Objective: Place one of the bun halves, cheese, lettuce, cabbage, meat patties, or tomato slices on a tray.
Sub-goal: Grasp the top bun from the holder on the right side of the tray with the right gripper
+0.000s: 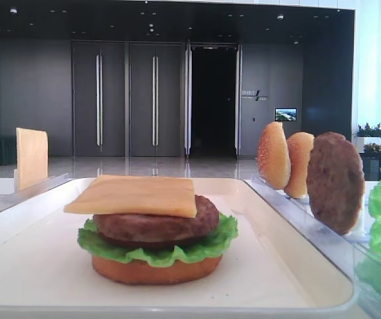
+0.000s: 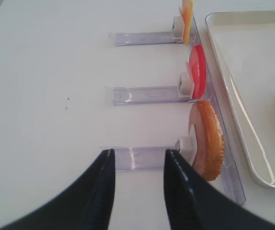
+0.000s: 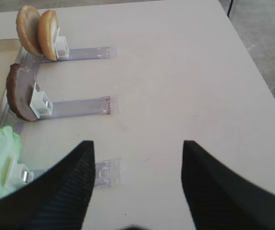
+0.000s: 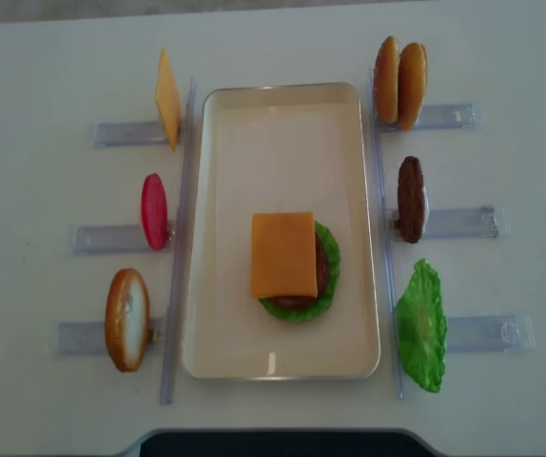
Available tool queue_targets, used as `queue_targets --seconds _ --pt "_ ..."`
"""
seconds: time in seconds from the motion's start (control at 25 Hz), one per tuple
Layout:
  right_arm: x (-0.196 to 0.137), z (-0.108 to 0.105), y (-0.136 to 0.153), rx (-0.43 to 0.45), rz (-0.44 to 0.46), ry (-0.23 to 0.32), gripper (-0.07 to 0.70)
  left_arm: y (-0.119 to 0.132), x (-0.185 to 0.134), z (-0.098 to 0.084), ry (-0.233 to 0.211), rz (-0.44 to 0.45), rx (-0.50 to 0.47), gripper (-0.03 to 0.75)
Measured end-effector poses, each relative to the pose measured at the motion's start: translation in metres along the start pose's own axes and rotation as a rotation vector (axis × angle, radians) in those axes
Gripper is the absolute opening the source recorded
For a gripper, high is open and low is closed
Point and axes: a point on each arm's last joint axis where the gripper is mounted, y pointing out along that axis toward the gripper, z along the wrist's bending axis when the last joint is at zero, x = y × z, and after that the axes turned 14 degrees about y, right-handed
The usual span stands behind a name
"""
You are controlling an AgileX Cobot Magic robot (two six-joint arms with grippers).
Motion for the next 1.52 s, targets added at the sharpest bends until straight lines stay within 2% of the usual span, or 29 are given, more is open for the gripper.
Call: queue_targets --seconds 0.6,0.96,1.28,1.52 --pt "0.001 0.0 0.001 -0.003 0.008 -0.001 0.414 0.0 0.0 0.001 -0.011 0.005 0.012 0.265" --pt "0.039 0.011 0.05 -0.049 0.232 -0.004 0.414 0.0 -0.001 0.002 -0.016 0.008 0.021 0.265" --pt "0.101 0.031 0.118 -0.077 0.486 -0.002 0.414 0.0 -0.001 0.002 -0.015 0.008 0.022 0.265" --pt "0.148 0.044 0.162 -0.101 0.631 -0.001 0.414 0.0 -0.001 0.002 -0.014 0.009 0.025 0.265"
